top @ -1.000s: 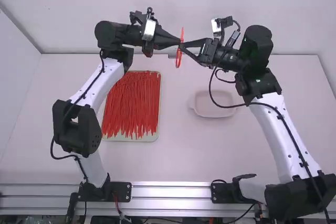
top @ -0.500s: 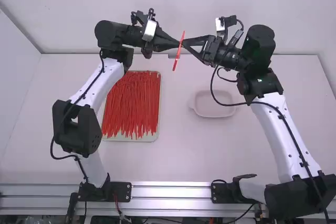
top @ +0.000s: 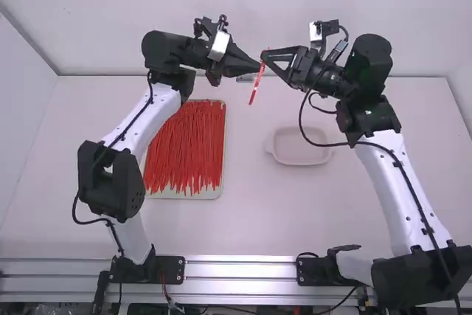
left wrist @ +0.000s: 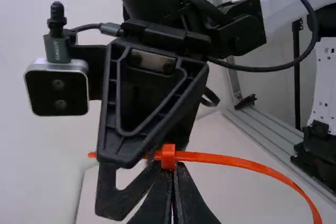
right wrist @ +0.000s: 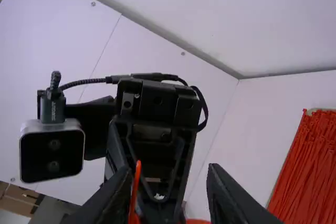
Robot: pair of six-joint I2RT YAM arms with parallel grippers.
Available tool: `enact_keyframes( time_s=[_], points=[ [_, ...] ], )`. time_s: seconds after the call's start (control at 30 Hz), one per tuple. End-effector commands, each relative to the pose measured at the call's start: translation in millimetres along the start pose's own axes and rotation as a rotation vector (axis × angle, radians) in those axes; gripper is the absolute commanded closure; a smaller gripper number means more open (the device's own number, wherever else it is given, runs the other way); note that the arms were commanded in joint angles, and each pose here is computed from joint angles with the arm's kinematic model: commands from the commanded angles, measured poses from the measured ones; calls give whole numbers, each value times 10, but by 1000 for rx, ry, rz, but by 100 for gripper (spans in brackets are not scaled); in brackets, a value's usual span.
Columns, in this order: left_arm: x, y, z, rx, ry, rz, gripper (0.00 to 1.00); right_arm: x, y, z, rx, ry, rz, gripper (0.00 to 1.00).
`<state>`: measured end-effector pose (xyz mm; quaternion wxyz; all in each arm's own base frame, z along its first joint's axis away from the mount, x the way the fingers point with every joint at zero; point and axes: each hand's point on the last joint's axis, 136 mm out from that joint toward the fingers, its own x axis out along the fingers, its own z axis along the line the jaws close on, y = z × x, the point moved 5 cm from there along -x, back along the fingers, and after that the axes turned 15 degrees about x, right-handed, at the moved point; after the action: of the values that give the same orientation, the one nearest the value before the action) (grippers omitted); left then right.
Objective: Fasten the cable tie
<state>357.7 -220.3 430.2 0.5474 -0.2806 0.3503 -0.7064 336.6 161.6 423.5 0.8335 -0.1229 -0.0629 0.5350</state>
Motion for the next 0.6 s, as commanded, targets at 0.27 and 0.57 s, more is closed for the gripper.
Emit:
enact_keyframes(
  time_s=[0.27,0.57],
  points=[
    [-11,-49,-12,24,10,4,98,6,-9,-1,1,-2,1,92],
    [-35,-39,-4,16,5,7,98,13,22,18,-5,-13,23,100]
  ],
)
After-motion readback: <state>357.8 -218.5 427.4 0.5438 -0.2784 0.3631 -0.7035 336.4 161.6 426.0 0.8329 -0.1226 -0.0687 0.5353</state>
